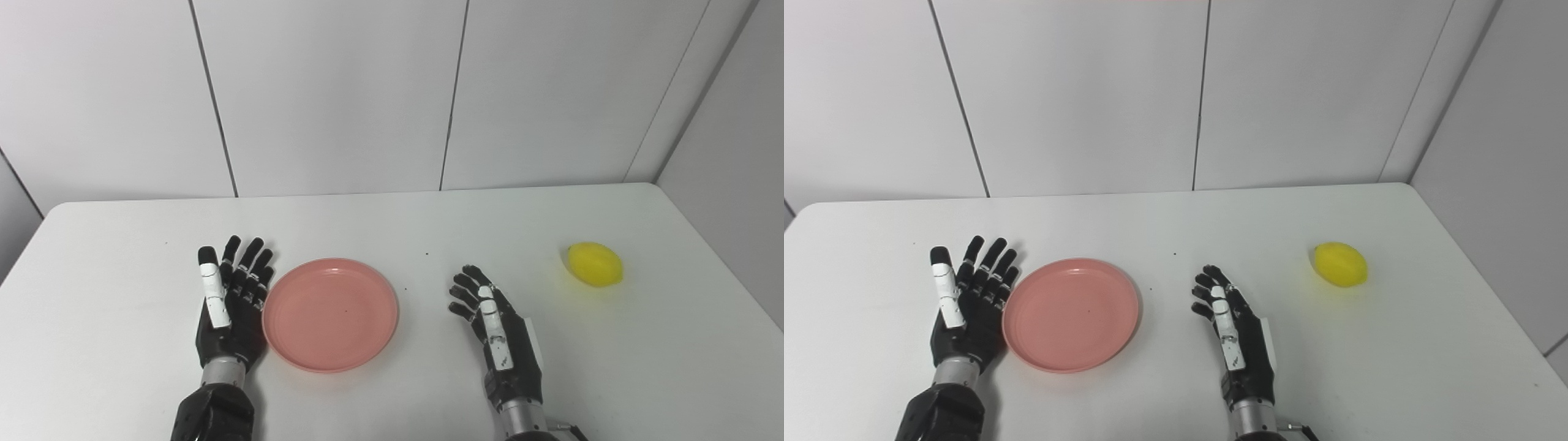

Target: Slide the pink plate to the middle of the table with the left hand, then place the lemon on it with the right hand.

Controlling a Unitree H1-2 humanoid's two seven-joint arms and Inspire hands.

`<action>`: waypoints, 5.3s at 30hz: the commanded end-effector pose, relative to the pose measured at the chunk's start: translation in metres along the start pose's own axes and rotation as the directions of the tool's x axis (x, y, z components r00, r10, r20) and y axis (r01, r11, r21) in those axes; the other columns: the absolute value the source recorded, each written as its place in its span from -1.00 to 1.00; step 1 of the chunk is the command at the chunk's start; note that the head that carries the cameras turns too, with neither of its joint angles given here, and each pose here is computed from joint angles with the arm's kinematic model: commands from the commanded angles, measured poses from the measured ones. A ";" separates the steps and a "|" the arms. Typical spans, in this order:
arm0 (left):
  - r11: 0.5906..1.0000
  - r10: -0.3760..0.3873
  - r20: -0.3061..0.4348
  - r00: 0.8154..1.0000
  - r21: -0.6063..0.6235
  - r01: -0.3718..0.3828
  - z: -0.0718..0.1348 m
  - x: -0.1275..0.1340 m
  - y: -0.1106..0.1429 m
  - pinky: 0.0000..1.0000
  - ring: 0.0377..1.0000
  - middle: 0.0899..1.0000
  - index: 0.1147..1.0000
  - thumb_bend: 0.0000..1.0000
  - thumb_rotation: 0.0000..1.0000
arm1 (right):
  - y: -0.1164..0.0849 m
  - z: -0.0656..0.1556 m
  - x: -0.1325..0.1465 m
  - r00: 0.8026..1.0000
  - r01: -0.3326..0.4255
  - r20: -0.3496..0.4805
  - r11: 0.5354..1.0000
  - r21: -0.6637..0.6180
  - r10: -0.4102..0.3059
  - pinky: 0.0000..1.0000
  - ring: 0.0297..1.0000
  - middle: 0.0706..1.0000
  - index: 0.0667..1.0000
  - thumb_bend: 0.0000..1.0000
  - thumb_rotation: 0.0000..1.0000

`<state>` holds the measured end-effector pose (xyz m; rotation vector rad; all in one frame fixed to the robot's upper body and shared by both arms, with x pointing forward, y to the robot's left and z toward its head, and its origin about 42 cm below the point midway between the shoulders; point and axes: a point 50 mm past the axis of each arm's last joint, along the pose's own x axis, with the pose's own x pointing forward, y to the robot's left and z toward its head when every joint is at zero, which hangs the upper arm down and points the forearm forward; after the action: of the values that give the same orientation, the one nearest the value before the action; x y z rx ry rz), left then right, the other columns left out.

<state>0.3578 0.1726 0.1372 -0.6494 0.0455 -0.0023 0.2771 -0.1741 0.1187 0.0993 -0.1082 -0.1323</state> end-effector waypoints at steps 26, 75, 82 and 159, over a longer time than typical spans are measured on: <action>1.000 0.022 -0.086 0.996 0.002 -0.022 -0.014 0.005 0.003 0.90 0.74 0.68 0.85 0.97 0.56 | -0.037 0.077 0.048 0.920 0.257 0.390 0.803 -0.537 -0.034 0.19 0.31 0.31 0.25 0.50 0.94; 1.000 -0.008 -0.097 0.995 0.002 0.008 -0.016 0.004 -0.004 0.87 0.76 0.71 0.92 0.94 0.62 | -0.154 0.110 0.127 0.913 0.408 0.402 0.120 -0.905 -0.069 0.27 0.32 0.39 0.38 0.58 0.68; 1.000 -0.010 -0.096 0.995 0.009 0.010 -0.016 0.004 -0.003 0.88 0.76 0.72 0.93 0.93 0.64 | -0.166 0.103 0.132 0.917 0.395 0.388 0.071 -0.916 -0.094 0.25 0.32 0.38 0.38 0.57 0.69; 1.000 0.003 -0.096 0.995 0.008 -0.002 -0.020 -0.003 -0.006 0.82 0.72 0.67 0.86 0.92 0.60 | -0.199 0.034 0.151 0.981 0.136 0.121 0.091 -0.987 -0.154 -0.50 -0.38 -0.27 -0.12 0.22 -0.15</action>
<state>0.3616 0.1611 0.1391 -0.6429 0.0574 -0.0517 0.3983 -0.3843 0.1410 -1.3298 0.0187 -0.3958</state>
